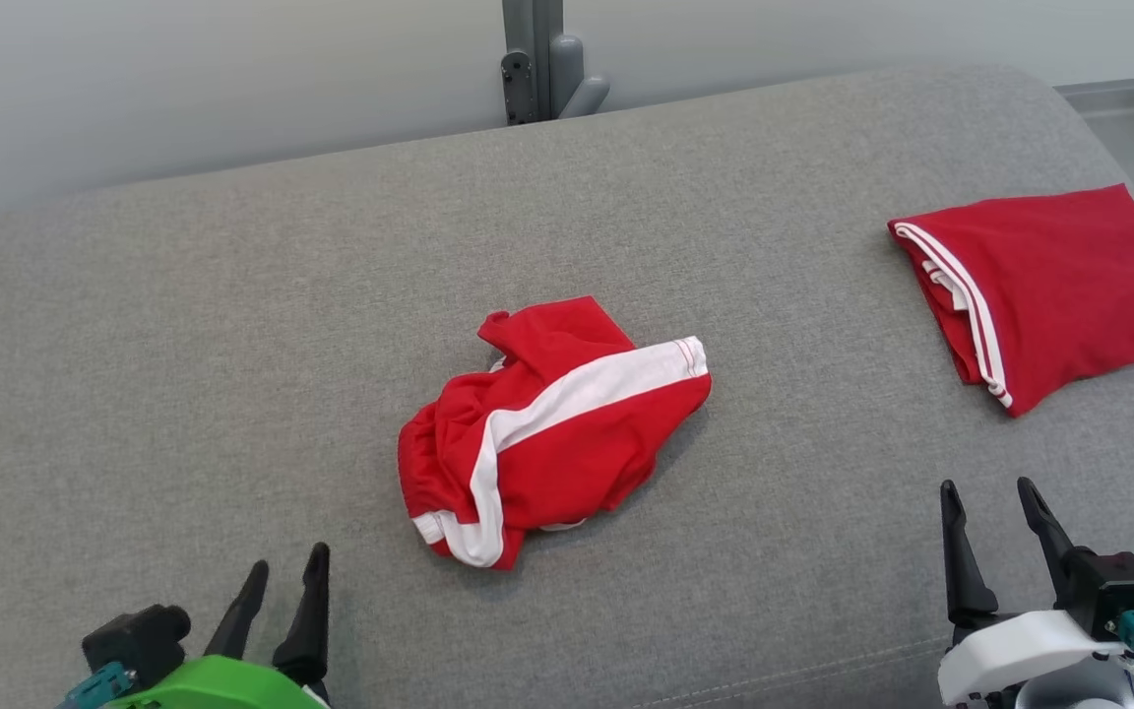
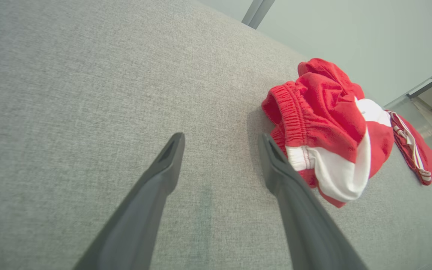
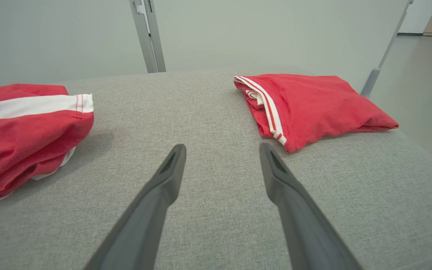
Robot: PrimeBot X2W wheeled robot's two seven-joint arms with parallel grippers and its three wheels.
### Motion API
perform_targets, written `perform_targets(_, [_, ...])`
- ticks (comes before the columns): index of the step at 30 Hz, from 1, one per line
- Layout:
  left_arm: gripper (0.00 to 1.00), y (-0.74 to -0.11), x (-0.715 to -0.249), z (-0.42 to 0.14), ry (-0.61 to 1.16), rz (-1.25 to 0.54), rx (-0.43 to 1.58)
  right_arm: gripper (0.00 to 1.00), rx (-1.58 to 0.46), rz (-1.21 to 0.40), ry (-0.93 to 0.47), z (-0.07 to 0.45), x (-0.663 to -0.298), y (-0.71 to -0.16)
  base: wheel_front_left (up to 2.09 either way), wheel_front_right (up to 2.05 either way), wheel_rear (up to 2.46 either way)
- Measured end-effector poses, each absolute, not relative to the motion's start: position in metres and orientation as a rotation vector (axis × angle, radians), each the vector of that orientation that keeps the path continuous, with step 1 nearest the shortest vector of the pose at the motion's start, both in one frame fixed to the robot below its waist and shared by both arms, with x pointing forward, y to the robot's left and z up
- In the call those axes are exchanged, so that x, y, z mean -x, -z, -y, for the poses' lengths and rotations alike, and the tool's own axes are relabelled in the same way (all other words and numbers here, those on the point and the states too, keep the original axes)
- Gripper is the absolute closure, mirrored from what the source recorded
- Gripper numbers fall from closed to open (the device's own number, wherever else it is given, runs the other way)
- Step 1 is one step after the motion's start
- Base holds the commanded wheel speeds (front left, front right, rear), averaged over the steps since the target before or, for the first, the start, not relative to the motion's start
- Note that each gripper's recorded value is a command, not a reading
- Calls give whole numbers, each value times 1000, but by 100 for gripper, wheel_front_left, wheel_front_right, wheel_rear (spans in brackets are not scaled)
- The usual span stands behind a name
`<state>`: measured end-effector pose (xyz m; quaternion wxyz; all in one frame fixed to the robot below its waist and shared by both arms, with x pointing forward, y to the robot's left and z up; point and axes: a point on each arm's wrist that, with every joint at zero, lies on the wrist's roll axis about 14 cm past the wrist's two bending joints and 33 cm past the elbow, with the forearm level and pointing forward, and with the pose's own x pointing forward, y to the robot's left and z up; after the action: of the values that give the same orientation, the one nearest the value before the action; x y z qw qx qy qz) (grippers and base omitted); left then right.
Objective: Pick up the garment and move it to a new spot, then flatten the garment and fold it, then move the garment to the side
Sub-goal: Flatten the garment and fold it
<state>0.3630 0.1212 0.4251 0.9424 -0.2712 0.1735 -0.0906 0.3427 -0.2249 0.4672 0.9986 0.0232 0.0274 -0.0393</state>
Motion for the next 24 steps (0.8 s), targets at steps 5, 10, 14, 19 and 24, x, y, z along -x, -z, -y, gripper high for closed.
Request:
perform_targets(5, [0, -435, -348, -157, 105, -274, 466, 0, -16, -28, 77, 227, -338, -476, 0, 0, 0])
perform_targets(10, [0, -450, -334, -181, 49, -193, 395, 0, 8, 6, 63, 224, -339, -487, 0, 0, 0])
perform_targets(14, [0, -454, -316, -194, 9, -153, 368, 0, 24, 29, 45, 220, -341, -495, 0, 0, 0])
perform_targets(19, [0, -460, -297, -211, -26, -111, 303, 0, 36, 54, 9, 209, -346, -503, 0, 0, 0])
perform_targets(24, [0, -472, -283, -221, -49, -46, 265, 0, 43, 57, -14, 203, -346, -504, 0, 0, 0])
